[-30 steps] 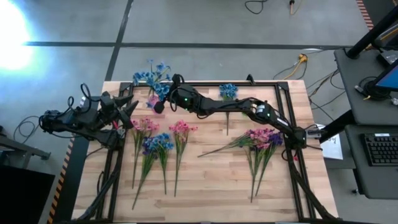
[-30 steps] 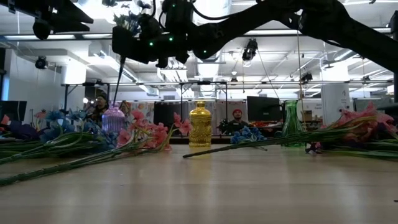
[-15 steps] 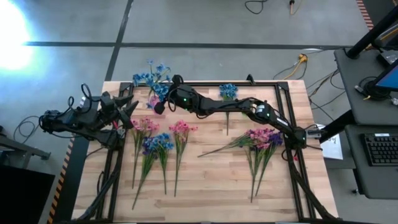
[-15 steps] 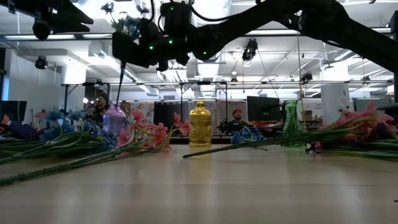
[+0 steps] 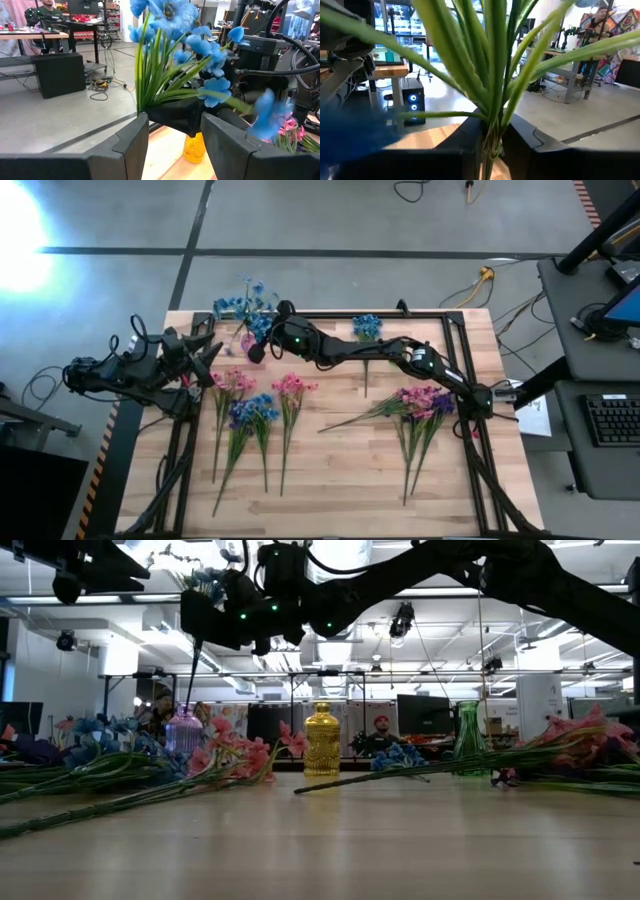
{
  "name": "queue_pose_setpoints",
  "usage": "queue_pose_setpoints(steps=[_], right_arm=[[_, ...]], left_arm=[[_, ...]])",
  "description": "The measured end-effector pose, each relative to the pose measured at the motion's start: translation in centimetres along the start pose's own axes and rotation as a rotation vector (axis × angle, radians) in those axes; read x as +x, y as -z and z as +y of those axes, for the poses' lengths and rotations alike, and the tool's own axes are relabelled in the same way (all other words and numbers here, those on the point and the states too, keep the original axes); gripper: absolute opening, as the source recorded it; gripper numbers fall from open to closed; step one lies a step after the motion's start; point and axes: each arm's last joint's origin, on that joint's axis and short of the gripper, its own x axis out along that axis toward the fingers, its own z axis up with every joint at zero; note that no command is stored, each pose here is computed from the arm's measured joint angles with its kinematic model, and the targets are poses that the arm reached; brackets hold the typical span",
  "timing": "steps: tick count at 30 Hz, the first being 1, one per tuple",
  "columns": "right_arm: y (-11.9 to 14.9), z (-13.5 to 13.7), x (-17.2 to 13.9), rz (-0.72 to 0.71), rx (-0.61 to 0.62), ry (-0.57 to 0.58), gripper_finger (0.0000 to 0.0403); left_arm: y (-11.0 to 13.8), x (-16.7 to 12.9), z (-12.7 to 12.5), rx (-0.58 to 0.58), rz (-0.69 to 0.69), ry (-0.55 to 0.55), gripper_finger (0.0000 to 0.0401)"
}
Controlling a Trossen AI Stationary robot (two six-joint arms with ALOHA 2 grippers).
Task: Sort flowers into vase by color
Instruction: Put the bottom right blue flowers into the violet vase
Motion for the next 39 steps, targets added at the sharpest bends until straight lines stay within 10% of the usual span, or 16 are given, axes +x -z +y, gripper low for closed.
queue_pose_setpoints(steps=[26,39], right_arm=[[0.7,0.1,0.0,0.232,0.034,-0.011,0.0282],[0.8,0.2,-0.2,0.324,0.029,-0.01,0.0324]], left_arm=[[0.0,0.0,0.0,0.001,0.0,0.0,0.0168],[0.1,0.0,0.0,0.021,0.003,-0.003,0.0168]])
